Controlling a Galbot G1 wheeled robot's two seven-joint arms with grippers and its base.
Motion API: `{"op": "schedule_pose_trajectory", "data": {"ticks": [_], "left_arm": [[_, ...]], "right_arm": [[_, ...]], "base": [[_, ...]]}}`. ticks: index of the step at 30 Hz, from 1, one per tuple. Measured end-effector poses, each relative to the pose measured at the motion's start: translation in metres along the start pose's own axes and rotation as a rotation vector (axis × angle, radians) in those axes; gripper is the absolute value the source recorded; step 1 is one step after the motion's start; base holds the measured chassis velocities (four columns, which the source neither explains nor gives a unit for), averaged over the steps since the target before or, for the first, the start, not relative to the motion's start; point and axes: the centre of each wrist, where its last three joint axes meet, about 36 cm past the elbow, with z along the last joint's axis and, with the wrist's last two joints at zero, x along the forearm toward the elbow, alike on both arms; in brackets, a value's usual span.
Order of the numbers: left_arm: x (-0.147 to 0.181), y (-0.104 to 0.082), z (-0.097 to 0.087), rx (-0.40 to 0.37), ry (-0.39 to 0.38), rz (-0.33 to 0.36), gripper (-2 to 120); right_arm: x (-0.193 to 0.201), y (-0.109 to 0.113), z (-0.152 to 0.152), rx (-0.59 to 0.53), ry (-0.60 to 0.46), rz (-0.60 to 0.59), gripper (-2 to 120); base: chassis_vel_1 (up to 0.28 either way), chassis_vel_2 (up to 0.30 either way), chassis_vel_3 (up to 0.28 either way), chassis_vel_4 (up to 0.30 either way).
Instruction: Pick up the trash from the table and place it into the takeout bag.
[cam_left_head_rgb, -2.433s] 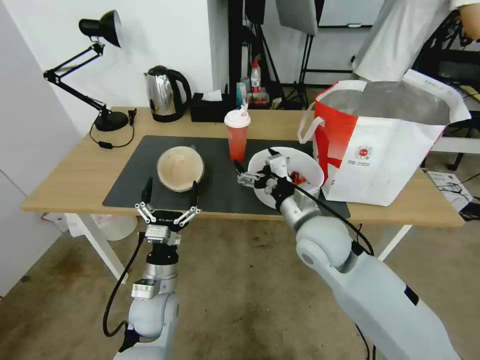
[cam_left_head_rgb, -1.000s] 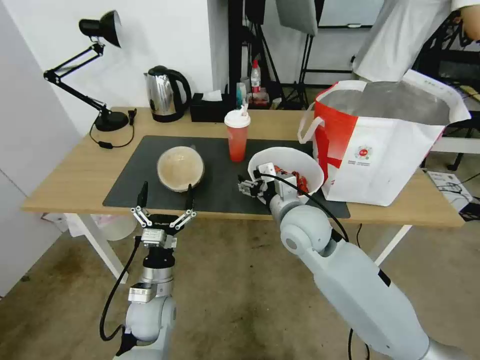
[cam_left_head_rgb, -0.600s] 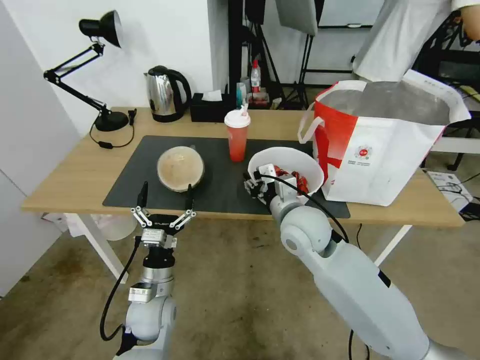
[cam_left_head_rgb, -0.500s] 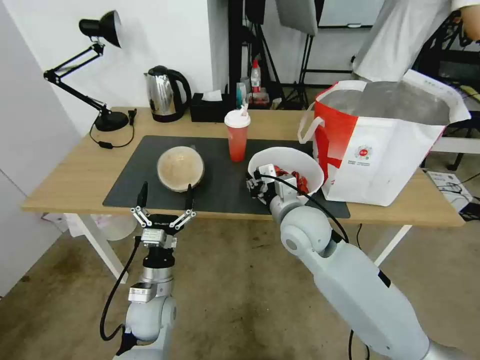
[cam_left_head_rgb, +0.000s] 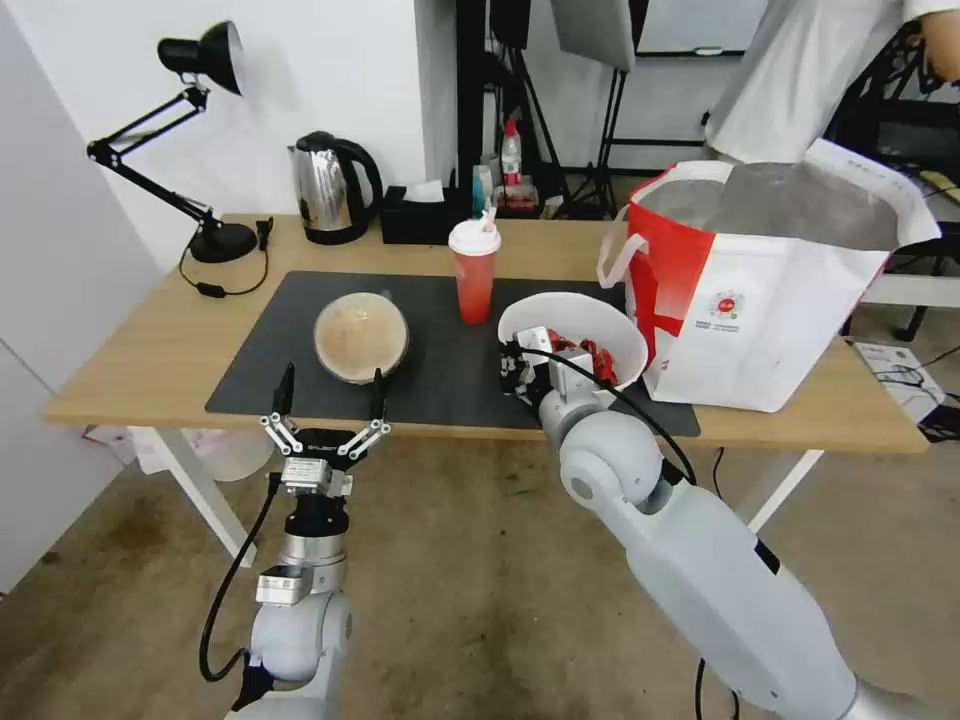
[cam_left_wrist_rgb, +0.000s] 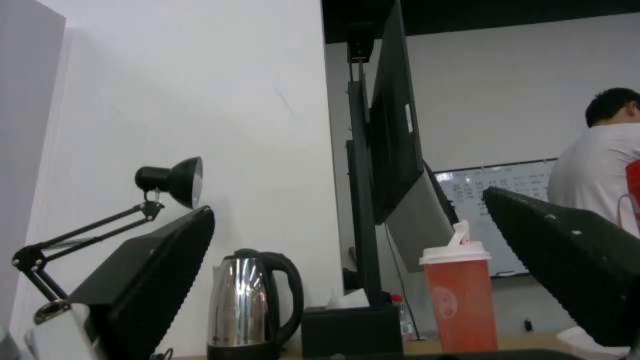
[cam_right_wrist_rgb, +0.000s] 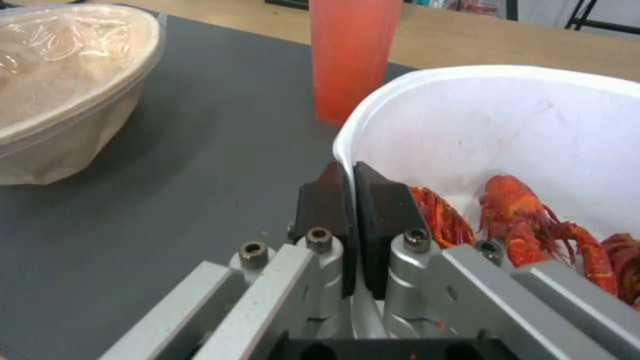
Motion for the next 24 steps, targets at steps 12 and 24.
{"op": "schedule_pose_trajectory", "data": {"ticks": [12, 24], "left_arm": [[-0.001, 0.0, 0.0, 0.001, -0.002, 0.0, 100], [0.0, -0.002, 0.0, 0.005, 0.0, 0.002, 100]], "right_arm": [[0.004, 0.001, -0.002, 0.051, -0.031, 0.009, 0], [0.019, -0.001, -0.01, 0.216, -0.155, 0.001, 0]], "base": [[0.0, 0.0, 0.0, 0.0], [0.0, 0.0, 0.0, 0.0]]}}
